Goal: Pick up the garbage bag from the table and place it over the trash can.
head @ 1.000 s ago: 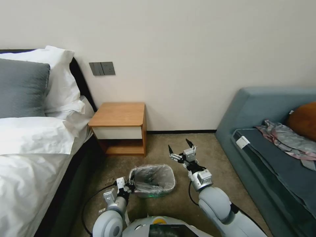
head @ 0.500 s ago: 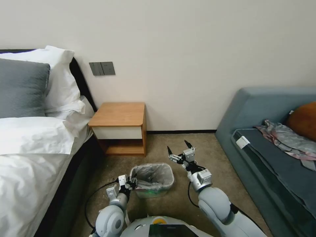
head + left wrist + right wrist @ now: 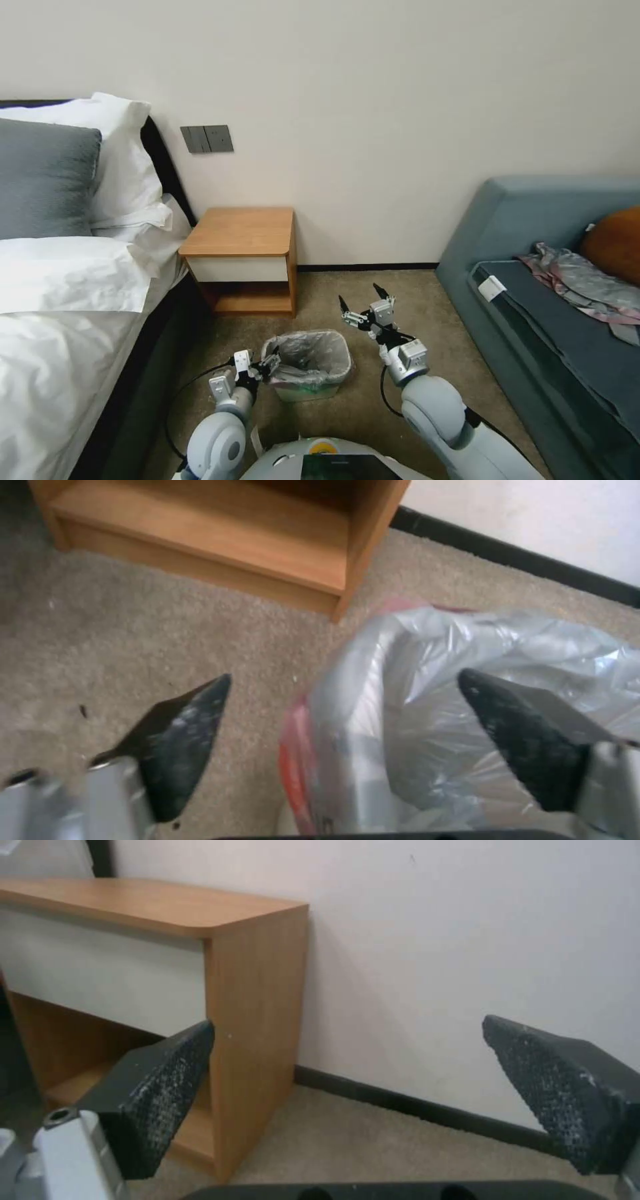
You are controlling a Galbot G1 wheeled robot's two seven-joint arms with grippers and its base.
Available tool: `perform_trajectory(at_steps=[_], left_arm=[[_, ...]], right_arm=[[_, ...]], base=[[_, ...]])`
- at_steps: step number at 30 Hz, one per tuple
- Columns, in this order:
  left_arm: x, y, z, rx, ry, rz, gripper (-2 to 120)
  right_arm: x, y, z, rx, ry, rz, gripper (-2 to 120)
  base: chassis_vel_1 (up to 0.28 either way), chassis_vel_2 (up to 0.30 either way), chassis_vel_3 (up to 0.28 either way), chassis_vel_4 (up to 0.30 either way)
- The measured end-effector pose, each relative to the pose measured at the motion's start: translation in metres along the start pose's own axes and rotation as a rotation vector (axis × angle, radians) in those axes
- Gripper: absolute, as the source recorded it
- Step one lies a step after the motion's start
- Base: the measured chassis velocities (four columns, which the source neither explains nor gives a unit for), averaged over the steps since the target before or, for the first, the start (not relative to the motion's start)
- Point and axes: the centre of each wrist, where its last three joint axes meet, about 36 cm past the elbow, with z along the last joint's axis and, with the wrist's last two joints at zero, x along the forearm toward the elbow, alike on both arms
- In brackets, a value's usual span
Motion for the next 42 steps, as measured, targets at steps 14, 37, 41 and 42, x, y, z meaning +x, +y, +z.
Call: perform_trajectory(at_steps=[14,37,41,42], left_arm=[[0.034,0.026,0.0,-0.242,-0.345,-0.049,100],[0.12,0.051,-0.023,-0.315,-0.506,-0.019,100],[0.126,0.039,-0.019,-0.295,-0.493,-0.022,100],[0.127,0.038,-0.018,-0.295,-0.493,-0.026,100]], right_arm=[[0.025,-0.002,0.04,0.023,-0.043,0.124,100],[0.14,-0.012,0.063,-0.092,-0.044,0.358,100],[0.151,-0.002,0.062,-0.11,-0.056,0.37,100],[0.154,-0.001,0.062,-0.114,-0.057,0.371,100]], base=[[0.0,0.0,0.0,0.0],[0.0,0.0,0.0,0.0],[0.0,0.0,0.0,0.0],[0.0,0.0,0.0,0.0]])
